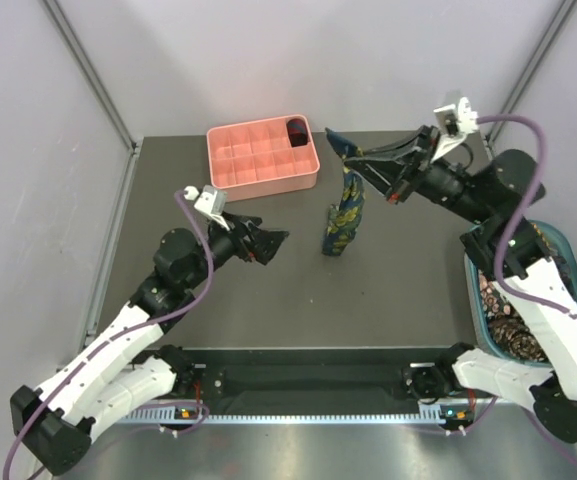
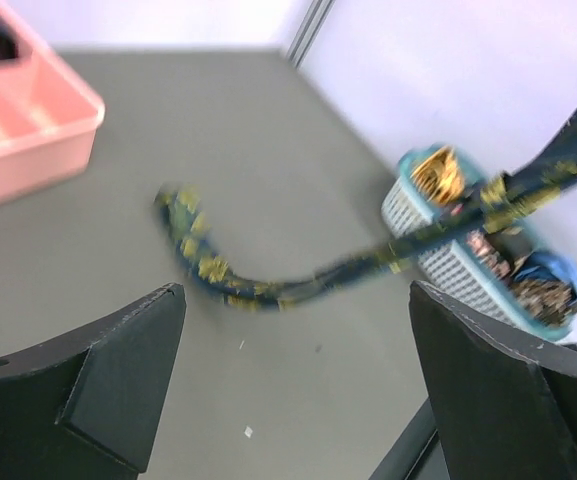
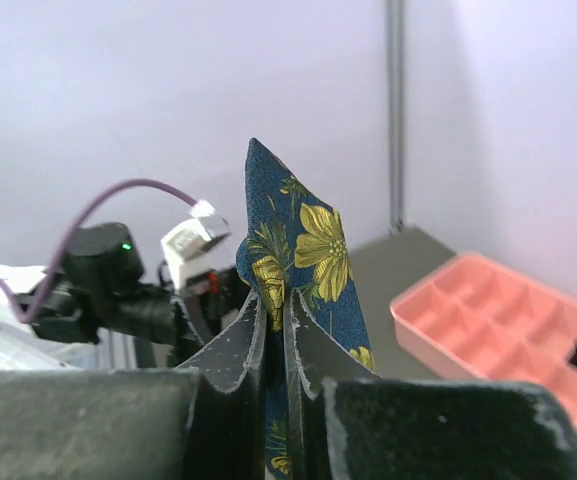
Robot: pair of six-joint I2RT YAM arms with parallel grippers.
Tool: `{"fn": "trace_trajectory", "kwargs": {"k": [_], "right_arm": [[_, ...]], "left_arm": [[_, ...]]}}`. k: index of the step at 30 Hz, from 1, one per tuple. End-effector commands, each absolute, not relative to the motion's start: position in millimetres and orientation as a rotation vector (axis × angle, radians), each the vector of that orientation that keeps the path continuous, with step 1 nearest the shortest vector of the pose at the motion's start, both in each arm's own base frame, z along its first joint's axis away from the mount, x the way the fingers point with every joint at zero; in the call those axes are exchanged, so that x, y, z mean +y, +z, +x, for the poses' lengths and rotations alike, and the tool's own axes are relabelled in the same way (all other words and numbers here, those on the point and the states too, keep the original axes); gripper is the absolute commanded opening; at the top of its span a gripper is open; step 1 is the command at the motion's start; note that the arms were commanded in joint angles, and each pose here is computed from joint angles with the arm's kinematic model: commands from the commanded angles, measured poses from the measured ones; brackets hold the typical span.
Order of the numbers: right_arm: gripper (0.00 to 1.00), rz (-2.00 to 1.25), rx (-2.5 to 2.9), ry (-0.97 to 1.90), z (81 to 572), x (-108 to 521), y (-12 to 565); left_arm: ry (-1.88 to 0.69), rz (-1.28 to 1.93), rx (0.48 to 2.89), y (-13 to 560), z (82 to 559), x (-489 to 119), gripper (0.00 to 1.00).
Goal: Roll the ties
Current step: Flatten the tie
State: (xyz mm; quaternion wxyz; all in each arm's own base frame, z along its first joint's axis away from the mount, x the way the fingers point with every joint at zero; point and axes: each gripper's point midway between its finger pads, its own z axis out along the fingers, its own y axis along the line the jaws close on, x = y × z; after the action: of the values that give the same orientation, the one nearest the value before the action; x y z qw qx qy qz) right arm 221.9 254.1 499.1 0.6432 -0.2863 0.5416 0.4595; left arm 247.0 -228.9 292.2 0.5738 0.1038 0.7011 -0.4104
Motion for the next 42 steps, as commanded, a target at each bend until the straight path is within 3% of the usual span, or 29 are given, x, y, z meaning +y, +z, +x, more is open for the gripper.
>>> {"fn": "trace_trajectory", "kwargs": {"k": [1, 10, 17, 21, 25, 29, 33, 37, 42], "right_arm": [[0.00, -0.726, 1.044, 1.164, 179, 254, 553], [0.00, -0.839, 0.966, 1.375, 177, 282, 555], [0.00, -0.953, 0.828, 1.448, 137, 296, 618], [0.00, -0.971, 0.761, 1.503, 124, 297, 649], [0.00, -0.973, 0.756, 1.495, 125, 297, 657], [0.00, -0.937, 0.827, 1.464, 148, 299, 628], [0.00, -0.870, 0.861, 1.482, 170, 282, 598], [0.00, -0.703, 0.955, 1.461, 222, 244, 553], [0.00, -0.706, 0.976, 1.424, 246, 217, 506]], "left_arm": [[-0.996, 0.241, 1.529, 341, 238, -225, 0.98], [-0.962, 0.227, 1.496, 351, 234, -215, 0.99], [-0.883, 0.134, 1.504, 355, 241, -197, 0.99], [-0.784, -0.002, 1.552, 343, 257, -178, 0.99], [-0.688, -0.113, 1.716, 293, 269, -169, 0.99], [-0.554, -0.312, 1.854, 247, 276, -147, 0.99], [-0.459, -0.416, 1.848, 234, 270, -121, 0.99], [-0.518, -0.357, 1.832, 230, 264, -128, 0.99], [-0.682, -0.125, 1.848, 227, 258, -168, 0.99]]}}
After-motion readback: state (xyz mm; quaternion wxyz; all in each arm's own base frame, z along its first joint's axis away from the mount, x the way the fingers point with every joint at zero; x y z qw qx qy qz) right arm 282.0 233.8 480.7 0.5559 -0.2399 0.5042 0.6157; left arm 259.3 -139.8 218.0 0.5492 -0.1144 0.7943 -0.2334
